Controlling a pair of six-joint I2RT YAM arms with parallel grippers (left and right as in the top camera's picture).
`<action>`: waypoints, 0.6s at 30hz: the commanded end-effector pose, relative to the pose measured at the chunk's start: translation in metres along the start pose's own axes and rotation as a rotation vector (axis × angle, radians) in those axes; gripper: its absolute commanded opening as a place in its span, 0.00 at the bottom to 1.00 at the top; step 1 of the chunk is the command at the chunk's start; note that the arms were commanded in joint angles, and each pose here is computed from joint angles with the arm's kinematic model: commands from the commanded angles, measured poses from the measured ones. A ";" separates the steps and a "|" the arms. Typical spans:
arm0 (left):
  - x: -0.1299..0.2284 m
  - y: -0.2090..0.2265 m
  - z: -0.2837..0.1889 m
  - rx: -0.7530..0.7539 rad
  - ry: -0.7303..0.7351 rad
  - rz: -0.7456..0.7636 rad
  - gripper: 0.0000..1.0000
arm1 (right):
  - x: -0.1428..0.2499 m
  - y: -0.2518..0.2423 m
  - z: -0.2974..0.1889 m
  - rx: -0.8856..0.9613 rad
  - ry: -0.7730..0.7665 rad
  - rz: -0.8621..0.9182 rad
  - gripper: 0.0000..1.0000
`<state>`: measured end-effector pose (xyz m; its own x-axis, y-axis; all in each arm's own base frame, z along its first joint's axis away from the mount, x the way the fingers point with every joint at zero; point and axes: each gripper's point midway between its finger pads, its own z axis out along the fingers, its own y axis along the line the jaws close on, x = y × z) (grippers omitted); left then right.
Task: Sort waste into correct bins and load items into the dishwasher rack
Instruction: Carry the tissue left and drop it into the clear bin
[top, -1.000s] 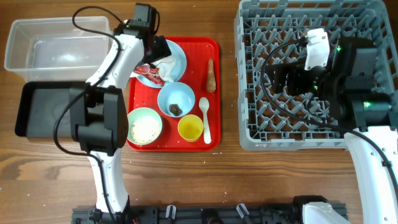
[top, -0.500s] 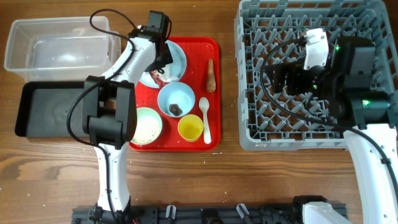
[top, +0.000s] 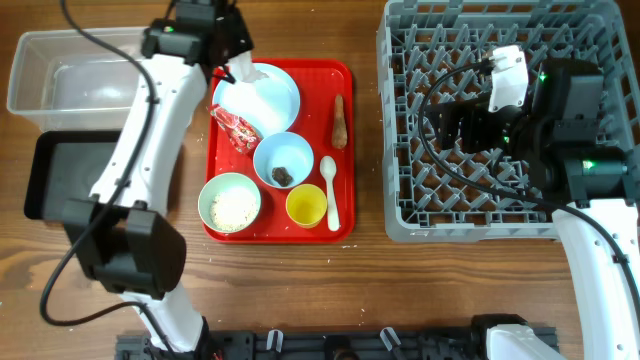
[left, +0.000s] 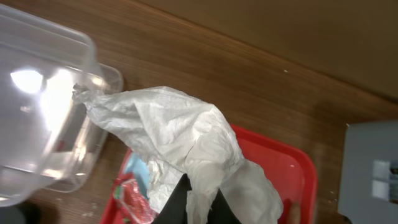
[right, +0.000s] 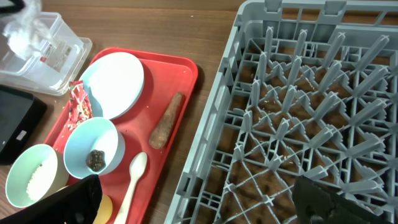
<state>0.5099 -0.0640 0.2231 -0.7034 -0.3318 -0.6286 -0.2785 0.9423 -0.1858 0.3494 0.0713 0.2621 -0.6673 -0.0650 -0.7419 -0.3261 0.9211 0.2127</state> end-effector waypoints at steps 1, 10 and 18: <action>-0.036 0.061 -0.021 -0.083 -0.067 -0.009 0.04 | -0.006 0.003 -0.001 -0.017 -0.009 0.002 0.99; -0.028 0.197 0.056 -0.285 0.047 -0.165 0.92 | -0.005 0.003 -0.001 -0.017 -0.001 0.004 1.00; -0.049 0.122 -0.005 -0.042 -0.019 -0.120 1.00 | -0.004 0.003 -0.001 -0.017 0.000 0.036 1.00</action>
<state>0.5167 0.1193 0.1678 -0.6564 -0.4856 -0.5774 -0.5280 0.8423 -0.1082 0.3472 0.0713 0.2599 -0.6796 -0.0582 -0.7313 -0.3181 0.9216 0.2223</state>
